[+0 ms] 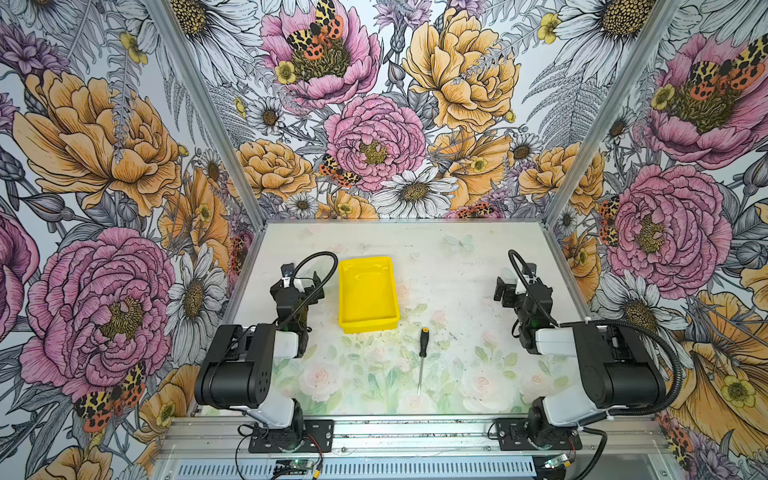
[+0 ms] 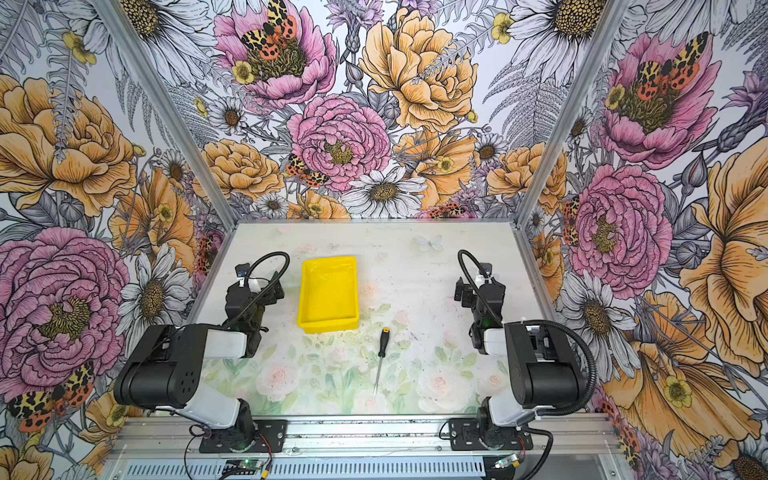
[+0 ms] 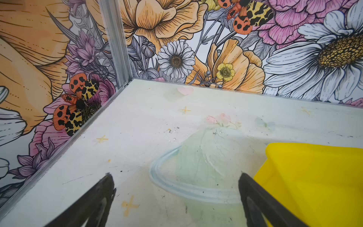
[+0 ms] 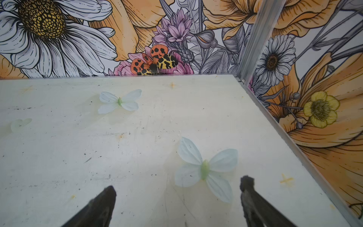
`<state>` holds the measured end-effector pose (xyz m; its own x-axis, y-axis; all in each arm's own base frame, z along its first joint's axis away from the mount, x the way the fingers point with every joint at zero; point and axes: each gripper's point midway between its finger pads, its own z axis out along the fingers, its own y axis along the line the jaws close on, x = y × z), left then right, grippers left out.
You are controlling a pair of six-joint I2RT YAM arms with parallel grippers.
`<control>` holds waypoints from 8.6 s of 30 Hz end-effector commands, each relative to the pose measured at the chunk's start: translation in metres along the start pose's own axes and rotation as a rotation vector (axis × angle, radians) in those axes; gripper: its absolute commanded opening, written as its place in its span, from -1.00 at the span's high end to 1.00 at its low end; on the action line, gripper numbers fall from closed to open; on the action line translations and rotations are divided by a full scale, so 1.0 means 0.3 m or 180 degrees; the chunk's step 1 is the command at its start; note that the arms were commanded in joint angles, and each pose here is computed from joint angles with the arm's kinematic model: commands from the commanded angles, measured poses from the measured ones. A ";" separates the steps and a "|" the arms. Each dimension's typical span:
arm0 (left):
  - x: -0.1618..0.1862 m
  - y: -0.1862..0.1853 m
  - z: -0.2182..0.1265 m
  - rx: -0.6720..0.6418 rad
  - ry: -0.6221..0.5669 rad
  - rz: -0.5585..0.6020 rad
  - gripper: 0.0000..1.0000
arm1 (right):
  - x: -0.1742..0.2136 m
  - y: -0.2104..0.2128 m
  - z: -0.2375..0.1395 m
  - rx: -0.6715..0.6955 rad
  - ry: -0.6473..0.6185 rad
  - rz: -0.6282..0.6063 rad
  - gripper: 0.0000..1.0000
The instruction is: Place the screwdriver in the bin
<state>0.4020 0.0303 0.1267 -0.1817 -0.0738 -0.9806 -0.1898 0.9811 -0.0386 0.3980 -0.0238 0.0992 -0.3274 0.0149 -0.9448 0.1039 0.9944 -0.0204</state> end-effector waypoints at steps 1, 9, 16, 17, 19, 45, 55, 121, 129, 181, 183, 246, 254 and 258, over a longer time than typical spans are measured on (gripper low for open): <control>-0.011 -0.007 -0.001 0.0045 -0.0052 0.0014 -0.97 | -0.045 0.003 0.002 0.0013 -0.0153 -0.0008 -0.99; -0.014 -0.006 0.000 0.0043 -0.0058 0.0009 -0.97 | -0.044 0.003 0.002 0.0013 -0.0152 -0.0005 -0.99; -0.012 -0.007 0.000 0.0045 -0.0054 0.0012 -0.97 | -0.045 0.004 0.002 0.0011 -0.0154 -0.0007 -0.99; -0.013 -0.007 0.000 0.0045 -0.0056 0.0012 -0.97 | -0.044 0.004 0.002 0.0009 -0.0151 -0.0004 -0.99; -0.014 -0.006 -0.001 0.0043 -0.0059 0.0013 -0.97 | -0.044 0.003 0.002 0.0013 -0.0150 -0.0001 -0.99; -0.024 0.000 -0.018 0.0007 -0.0128 0.0006 -0.97 | -0.079 0.008 -0.002 0.0046 -0.0086 -0.0047 -0.99; -0.100 0.055 -0.082 -0.0233 0.0000 -0.0160 -0.97 | -0.155 0.017 -0.108 0.0198 0.0022 0.0167 -0.99; -0.208 -0.296 -0.447 0.0878 0.0476 0.0230 -0.97 | 0.382 0.911 -0.446 -0.1192 0.3180 -0.0476 -0.34; -0.229 -0.274 -0.449 0.0781 0.0385 0.0265 -0.97 | 0.410 0.906 -0.444 -0.1182 0.3252 -0.0551 0.15; -0.234 -0.241 -0.423 0.0713 0.0328 0.0072 -0.97 | -0.309 1.547 -0.123 -0.2497 0.1784 0.0209 0.96; -0.235 -0.240 -0.423 0.0710 0.0327 0.0067 -0.97 | -0.257 1.555 -0.106 -0.2467 0.1879 0.0199 0.95; -0.212 -0.267 -0.412 0.0799 0.0342 0.0023 -0.97 | -0.265 1.179 -0.322 -0.1862 0.1324 -0.0607 -0.49; -0.204 -0.257 -0.408 0.0710 0.0349 0.0053 -0.97 | -0.228 0.890 -0.405 -0.1333 0.0994 -0.0826 -0.98; -0.197 -0.259 -0.408 0.0711 0.0370 0.0099 -0.97 | -0.231 0.772 -0.437 -0.1163 0.0895 -0.0748 -0.99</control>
<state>0.3096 -0.0646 0.2151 -0.2964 -0.0600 -0.9532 0.0445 0.9961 -0.0765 0.3171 0.2420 0.1850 -0.5994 -0.2714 -0.7531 -0.3880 0.9214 -0.0232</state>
